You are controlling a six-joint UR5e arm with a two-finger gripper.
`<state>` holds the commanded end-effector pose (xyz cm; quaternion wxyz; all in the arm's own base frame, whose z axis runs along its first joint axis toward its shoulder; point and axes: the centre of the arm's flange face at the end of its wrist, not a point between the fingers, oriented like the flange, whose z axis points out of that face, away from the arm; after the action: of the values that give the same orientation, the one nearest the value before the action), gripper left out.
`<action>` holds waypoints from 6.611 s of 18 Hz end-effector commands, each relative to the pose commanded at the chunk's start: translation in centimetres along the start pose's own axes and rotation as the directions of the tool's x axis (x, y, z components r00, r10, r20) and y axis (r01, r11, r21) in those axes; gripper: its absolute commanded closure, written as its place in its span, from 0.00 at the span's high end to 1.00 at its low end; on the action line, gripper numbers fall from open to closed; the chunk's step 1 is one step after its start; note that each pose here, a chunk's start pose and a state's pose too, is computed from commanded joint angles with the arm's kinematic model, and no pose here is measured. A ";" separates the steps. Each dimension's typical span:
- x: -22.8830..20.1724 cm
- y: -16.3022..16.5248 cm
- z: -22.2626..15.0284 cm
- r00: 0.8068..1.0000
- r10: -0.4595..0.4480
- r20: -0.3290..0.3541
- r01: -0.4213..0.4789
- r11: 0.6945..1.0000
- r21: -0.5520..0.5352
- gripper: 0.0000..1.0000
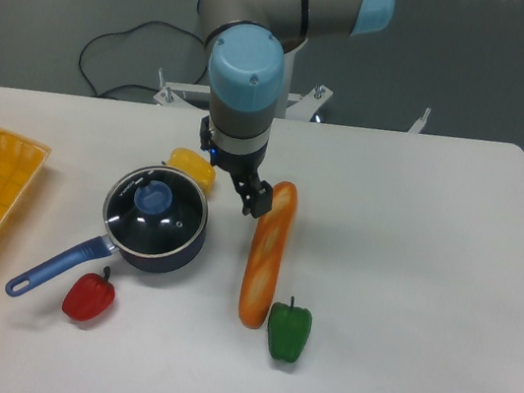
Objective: Open the lid
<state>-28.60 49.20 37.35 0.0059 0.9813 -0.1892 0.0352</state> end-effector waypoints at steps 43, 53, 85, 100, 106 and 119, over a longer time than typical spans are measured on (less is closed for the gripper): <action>-0.8 -0.2 -2.4 0.997 0.011 0.080 -0.007 0.999 -0.038 1.00; -0.2 -0.9 -1.5 0.997 0.020 0.072 -0.017 0.999 -0.046 1.00; -0.4 -1.0 -1.6 0.996 0.024 0.083 -0.021 0.999 -0.042 1.00; -0.4 -2.0 0.3 0.998 -0.028 0.053 0.030 0.998 -0.047 1.00; -0.1 -4.0 2.0 0.998 -0.034 0.053 0.037 0.998 -0.047 1.00; 2.0 -7.1 5.3 0.994 -0.097 0.049 0.098 0.995 -0.016 1.00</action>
<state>-23.73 54.92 32.25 0.0121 0.9898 -0.1414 0.0095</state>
